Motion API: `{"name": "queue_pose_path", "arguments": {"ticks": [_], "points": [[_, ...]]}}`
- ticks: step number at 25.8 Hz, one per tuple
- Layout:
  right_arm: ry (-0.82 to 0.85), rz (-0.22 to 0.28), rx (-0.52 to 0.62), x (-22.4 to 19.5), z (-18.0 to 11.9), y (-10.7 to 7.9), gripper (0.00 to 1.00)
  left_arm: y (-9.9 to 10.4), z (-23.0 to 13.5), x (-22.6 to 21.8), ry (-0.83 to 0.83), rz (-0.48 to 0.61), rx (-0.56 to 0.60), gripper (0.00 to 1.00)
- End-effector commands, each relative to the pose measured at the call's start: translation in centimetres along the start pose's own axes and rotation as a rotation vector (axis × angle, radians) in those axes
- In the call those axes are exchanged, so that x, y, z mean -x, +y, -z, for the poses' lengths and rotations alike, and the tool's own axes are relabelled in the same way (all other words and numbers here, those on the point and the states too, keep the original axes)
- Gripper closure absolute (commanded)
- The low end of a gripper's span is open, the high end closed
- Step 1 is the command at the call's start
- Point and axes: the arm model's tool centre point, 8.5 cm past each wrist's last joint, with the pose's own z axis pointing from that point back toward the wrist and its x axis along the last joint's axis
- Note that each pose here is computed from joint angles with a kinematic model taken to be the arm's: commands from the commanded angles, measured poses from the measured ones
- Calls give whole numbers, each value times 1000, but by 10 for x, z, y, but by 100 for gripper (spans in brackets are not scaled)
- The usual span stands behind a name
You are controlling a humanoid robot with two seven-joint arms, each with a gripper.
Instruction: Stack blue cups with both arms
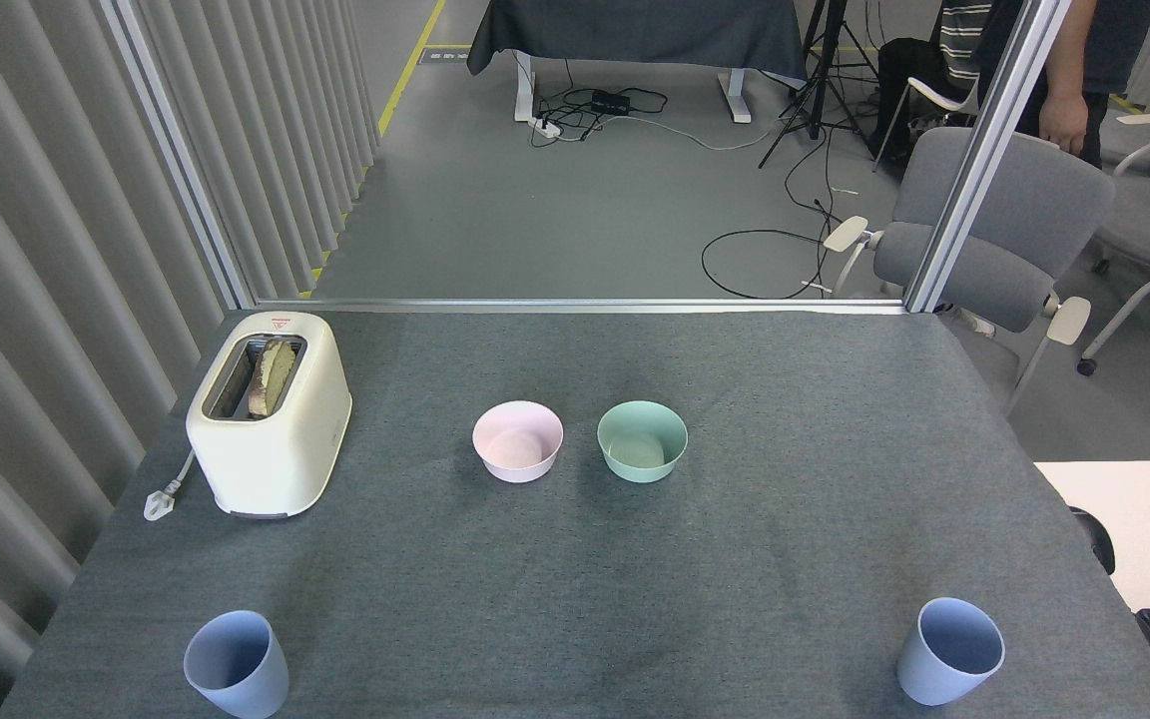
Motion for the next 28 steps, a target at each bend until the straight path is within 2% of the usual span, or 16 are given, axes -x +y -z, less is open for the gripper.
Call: {"name": "queue_pose_path", "arguments": {"ticks": [1,7,12,28], "points": [[5,1,-6,1,0,1,0,-3,21,-6,12,-5,7,0],[6,1,-7,0,-1,2,0,-11,43,-11,21,-16,17,0],[4,2,-9,0,-1,2,0,-17,47,-3,68,11,45,0],[4,6,-18,-1,-4,5,0,-12,69,4,141,2,20,0]]}}
